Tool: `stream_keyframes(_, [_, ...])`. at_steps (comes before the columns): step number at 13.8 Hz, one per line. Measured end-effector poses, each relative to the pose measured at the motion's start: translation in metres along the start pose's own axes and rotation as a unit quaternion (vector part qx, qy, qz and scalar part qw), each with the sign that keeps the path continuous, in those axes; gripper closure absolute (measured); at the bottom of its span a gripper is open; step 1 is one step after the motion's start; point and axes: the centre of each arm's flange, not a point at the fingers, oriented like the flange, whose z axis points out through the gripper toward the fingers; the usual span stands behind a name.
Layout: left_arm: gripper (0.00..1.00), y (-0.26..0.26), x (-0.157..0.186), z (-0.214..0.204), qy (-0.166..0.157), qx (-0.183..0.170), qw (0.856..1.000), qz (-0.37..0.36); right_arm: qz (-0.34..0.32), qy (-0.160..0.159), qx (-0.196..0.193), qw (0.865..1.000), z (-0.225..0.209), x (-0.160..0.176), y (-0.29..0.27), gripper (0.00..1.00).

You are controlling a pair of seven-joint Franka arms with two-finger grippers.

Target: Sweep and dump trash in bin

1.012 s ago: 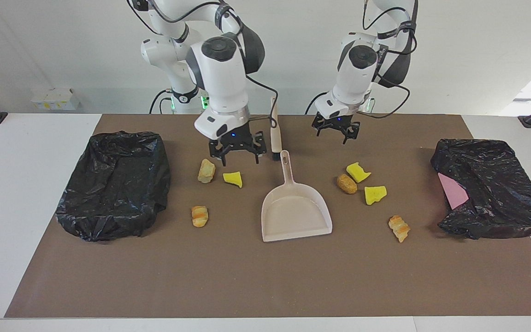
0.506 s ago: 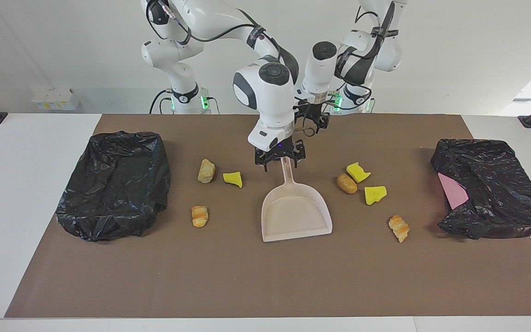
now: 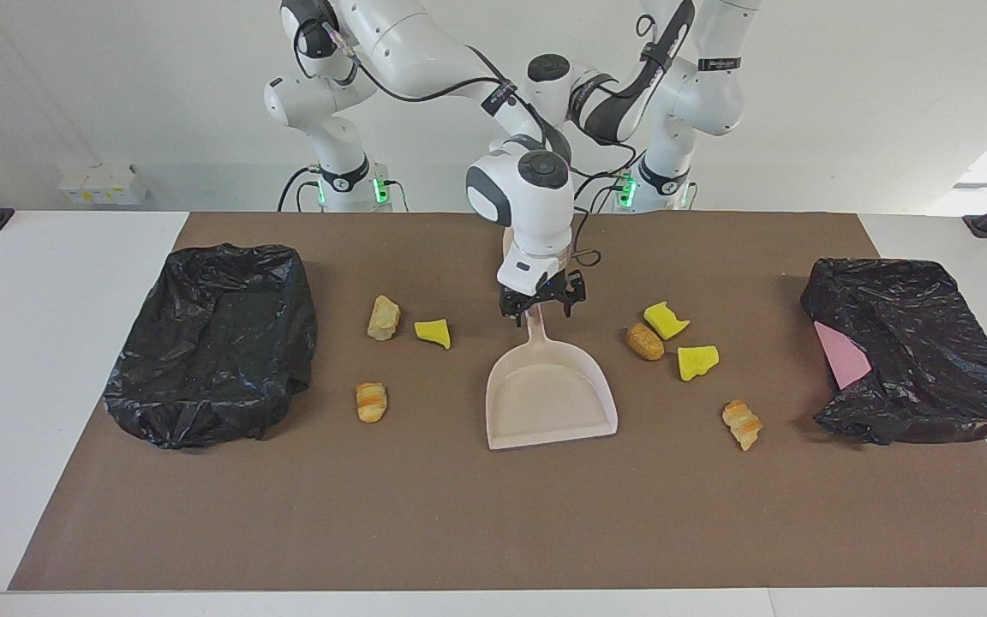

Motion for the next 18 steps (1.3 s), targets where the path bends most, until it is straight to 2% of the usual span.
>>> stream_keyframes(3, [0.00,0.015,-0.006,0.008,-0.001,0.002,1.000,-0.015,-0.007,-0.011,-0.010,1.000,0.012,-0.012,0.001,0.00])
stream_keyframes(4, [0.00,0.018,-0.006,0.011,0.001,0.000,1.000,-0.027,-0.005,-0.008,-0.010,1.000,0.010,-0.010,0.002,0.04])
stream_keyframes(5, [0.10,0.020,-0.006,0.015,0.003,-0.003,0.999,-0.037,-0.006,-0.004,-0.013,1.000,0.008,-0.009,0.004,0.05])
stream_keyframes(7, [0.37,0.022,-0.003,0.022,0.003,-0.005,0.999,-0.047,-0.012,0.011,-0.017,1.000,0.004,-0.005,0.007,0.21])
stream_keyframes(8, [0.50,0.024,-0.001,0.023,0.002,-0.005,0.999,-0.050,-0.012,0.022,-0.013,1.000,0.002,-0.002,0.008,0.22])
stream_keyframes(9, [0.64,0.024,0.002,0.023,0.002,-0.006,0.999,-0.053,-0.009,0.028,-0.010,1.000,0.001,0.002,0.011,0.27])
stream_keyframes(10, [0.74,0.024,0.003,0.022,0.002,-0.006,0.998,-0.054,-0.004,0.032,-0.009,0.999,0.001,0.005,0.017,0.28])
stream_keyframes(11, [0.74,0.024,0.004,0.022,0.001,-0.006,0.998,-0.056,-0.001,0.032,-0.010,0.999,0.001,0.007,0.021,0.36])
stream_keyframes(13, [0.74,0.022,0.005,0.022,-0.002,-0.003,0.998,-0.058,0.000,0.033,-0.010,0.999,0.000,0.009,0.023,0.61])
stream_keyframes(14, [0.74,0.021,0.005,0.022,-0.003,-0.002,0.998,-0.059,-0.001,0.033,-0.011,0.999,0.000,0.009,0.023,0.69])
stream_keyframes(18, [0.74,0.012,0.007,0.019,-0.024,0.017,0.997,-0.070,0.004,0.049,-0.006,0.999,-0.022,0.016,0.035,0.69])
